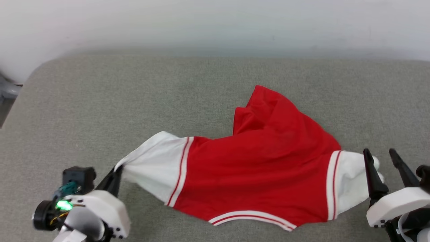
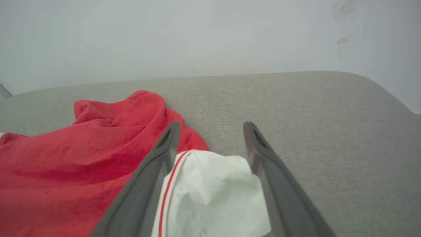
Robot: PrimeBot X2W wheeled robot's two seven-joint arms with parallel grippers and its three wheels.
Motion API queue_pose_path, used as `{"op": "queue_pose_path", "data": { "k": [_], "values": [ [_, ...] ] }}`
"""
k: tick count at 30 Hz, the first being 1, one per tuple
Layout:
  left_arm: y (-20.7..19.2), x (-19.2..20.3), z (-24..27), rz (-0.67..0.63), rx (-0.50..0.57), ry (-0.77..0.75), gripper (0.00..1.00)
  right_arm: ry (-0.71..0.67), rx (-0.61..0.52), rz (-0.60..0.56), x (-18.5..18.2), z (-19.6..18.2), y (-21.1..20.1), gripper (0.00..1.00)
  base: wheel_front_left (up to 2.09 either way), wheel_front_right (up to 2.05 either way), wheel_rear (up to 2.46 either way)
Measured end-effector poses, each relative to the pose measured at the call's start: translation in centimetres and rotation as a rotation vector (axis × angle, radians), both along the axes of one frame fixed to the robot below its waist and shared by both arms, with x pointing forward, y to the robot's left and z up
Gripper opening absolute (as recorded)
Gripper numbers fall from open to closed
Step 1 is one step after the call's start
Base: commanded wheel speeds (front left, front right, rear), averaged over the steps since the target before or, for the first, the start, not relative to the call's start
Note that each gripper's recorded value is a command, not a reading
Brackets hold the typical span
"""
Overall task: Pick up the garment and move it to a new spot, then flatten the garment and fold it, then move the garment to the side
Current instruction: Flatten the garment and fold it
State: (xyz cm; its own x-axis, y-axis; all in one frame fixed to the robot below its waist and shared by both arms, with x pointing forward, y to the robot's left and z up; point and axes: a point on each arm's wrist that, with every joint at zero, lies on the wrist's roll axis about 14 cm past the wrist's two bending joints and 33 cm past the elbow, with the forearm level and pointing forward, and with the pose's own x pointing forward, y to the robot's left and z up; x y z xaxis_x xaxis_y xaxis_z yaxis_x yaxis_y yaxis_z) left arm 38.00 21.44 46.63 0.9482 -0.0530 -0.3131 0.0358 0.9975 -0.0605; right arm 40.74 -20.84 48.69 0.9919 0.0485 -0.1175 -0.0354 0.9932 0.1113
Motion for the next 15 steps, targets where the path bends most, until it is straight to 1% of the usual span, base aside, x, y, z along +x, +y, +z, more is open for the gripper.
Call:
{"op": "queue_pose_path", "data": {
  "k": [3, 6, 9, 11, 13, 15],
  "values": [
    [1.5, -1.4, 0.1, 0.037, 0.008, 0.009, 0.00, 0.046, -0.008, 0.011, -0.6, -0.6, 0.1, 1.00, 0.00, 0.00, 0.00],
    [1.8, -3.0, -0.2, 0.035, 0.002, 0.040, 0.00, 0.108, -0.011, 0.009, -1.4, -1.5, -0.2, 1.00, 0.00, 0.00, 0.00],
    [0.4, -4.6, -0.6, -0.018, -0.039, 0.090, 0.00, 0.206, -0.052, 0.027, -2.1, -2.6, -0.7, 1.00, 0.00, 0.00, 0.00],
    [-0.9, -5.5, -0.7, -0.062, -0.078, 0.129, 0.00, 0.287, -0.119, 0.047, -2.4, -3.4, -1.3, 1.00, 0.00, 0.00, 0.00],
    [-2.1, -6.1, -0.5, -0.106, -0.097, 0.158, 0.00, 0.352, -0.130, 0.064, -2.4, -3.7, -1.4, 1.00, 0.00, 0.00, 0.00],
    [-2.7, -6.4, 0.0, -0.133, -0.112, 0.169, 0.00, 0.445, -0.171, 0.089, -2.7, -4.4, -1.6, 1.00, 0.00, 0.00, 0.00]
  ]
}}
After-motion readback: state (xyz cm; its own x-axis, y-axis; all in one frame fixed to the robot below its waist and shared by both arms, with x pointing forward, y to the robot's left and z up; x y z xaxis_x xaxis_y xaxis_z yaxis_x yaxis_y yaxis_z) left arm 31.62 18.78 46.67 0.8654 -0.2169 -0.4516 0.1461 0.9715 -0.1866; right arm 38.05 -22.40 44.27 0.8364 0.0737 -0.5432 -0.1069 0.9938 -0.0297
